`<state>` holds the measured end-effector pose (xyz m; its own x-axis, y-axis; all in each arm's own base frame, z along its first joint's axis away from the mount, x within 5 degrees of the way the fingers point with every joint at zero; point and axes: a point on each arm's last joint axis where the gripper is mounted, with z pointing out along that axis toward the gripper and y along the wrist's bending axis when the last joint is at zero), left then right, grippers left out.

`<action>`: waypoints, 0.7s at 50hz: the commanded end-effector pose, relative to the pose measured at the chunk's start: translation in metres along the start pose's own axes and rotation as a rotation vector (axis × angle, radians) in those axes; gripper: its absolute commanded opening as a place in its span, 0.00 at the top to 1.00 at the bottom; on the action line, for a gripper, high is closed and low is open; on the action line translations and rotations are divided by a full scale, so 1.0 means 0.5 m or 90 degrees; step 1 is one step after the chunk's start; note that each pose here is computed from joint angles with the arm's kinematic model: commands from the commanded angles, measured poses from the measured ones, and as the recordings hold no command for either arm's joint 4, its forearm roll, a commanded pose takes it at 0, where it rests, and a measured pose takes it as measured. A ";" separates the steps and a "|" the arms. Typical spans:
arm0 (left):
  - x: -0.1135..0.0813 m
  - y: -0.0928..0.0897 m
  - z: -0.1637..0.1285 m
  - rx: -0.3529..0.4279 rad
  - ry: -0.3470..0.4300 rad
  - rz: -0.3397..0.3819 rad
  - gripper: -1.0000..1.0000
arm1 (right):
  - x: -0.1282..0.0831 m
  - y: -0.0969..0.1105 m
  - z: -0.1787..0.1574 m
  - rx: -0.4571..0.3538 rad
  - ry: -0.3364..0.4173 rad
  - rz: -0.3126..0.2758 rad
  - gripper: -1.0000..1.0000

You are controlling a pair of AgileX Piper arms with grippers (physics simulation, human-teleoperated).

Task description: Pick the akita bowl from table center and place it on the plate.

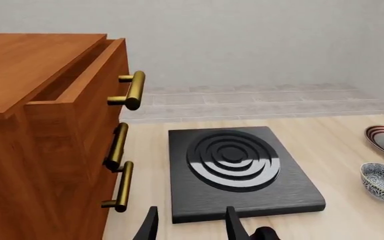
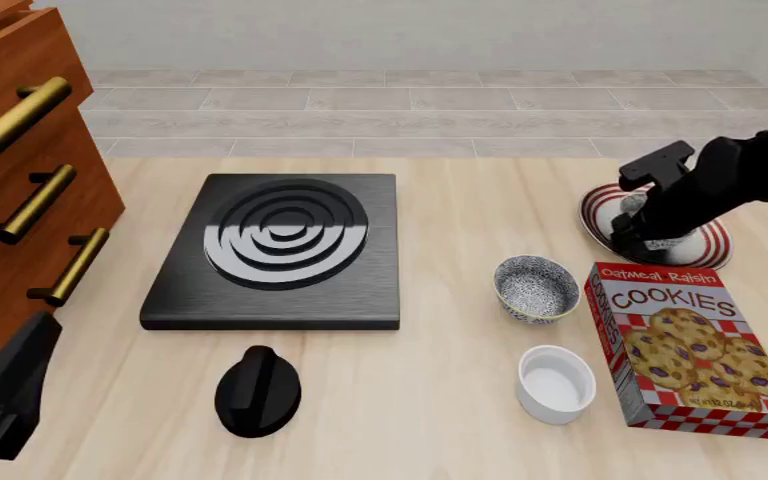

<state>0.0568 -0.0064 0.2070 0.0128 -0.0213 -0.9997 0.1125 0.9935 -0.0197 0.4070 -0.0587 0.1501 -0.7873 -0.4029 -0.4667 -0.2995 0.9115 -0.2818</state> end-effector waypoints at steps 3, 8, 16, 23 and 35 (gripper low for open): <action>0.000 0.000 -0.001 0.001 0.000 0.000 0.00 | -0.006 0.009 -0.012 -0.004 -0.007 -0.009 0.00; 0.000 0.000 -0.001 0.002 0.000 -0.001 0.00 | -0.006 0.006 -0.022 0.001 -0.013 -0.013 0.00; 0.000 -0.001 -0.001 0.003 -0.001 -0.001 0.00 | -0.010 0.010 -0.063 0.011 -0.037 -0.011 0.00; 0.000 -0.001 0.000 0.005 -0.001 -0.001 0.00 | -0.007 0.023 -0.095 0.016 -0.054 -0.013 0.00; -0.001 -0.001 0.000 0.008 0.000 -0.001 0.00 | -0.003 0.046 -0.183 0.031 -0.103 -0.030 0.00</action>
<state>0.0566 -0.0069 0.2071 0.0132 -0.0228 -0.9997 0.1209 0.9924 -0.0210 0.3736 -0.0389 0.1983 -0.7134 -0.4419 -0.5438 -0.3060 0.8947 -0.3254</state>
